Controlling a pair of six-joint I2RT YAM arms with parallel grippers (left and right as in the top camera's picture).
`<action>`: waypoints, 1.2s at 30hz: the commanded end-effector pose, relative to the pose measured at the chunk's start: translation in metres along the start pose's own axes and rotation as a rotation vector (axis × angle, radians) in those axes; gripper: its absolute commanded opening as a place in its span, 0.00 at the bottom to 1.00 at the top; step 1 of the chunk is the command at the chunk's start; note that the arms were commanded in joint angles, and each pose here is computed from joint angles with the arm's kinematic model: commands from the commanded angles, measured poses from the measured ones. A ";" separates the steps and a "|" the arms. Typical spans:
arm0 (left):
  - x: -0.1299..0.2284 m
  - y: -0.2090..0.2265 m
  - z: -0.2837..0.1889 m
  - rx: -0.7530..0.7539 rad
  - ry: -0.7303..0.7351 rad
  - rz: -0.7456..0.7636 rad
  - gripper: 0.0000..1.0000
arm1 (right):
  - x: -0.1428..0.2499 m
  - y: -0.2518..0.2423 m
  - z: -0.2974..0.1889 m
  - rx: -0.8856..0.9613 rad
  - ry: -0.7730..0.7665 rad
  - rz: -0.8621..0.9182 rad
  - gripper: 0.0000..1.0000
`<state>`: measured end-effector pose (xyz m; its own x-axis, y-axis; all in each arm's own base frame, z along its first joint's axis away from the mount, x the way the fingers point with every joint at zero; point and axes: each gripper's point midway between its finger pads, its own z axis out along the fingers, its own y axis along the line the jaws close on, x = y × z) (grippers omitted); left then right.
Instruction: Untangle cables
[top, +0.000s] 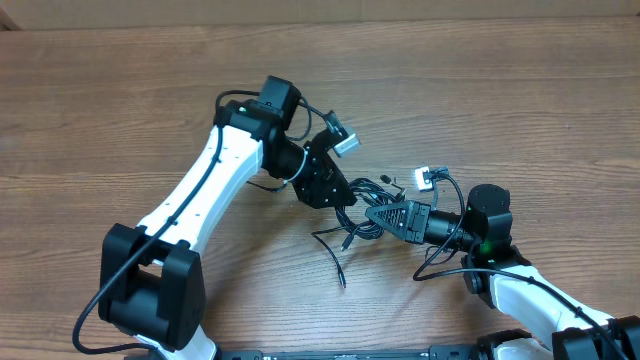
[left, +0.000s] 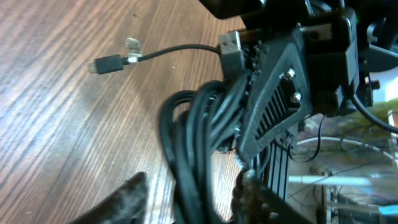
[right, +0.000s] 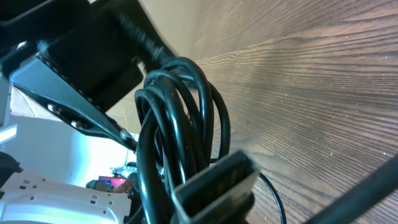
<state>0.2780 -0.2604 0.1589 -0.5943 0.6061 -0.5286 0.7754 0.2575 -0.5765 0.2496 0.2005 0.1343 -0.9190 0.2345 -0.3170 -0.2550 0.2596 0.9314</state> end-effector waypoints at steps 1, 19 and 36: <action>0.001 -0.013 0.003 0.006 0.020 0.075 0.40 | -0.005 0.000 0.000 0.008 -0.023 0.023 0.06; -0.015 0.091 -0.026 -0.438 -0.235 -0.816 0.04 | -0.010 -0.035 0.002 0.174 -0.111 0.131 1.00; 0.030 0.079 -0.020 -0.480 -0.275 -1.690 0.04 | 0.007 -0.035 0.048 0.435 -0.291 -0.211 0.65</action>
<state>0.3287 -0.2067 0.1031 -0.7908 -0.5602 0.2466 -0.6103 0.6907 -0.3880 0.2495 0.2495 0.0882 -0.7966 0.2922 -0.5292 -0.2660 0.6168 0.7408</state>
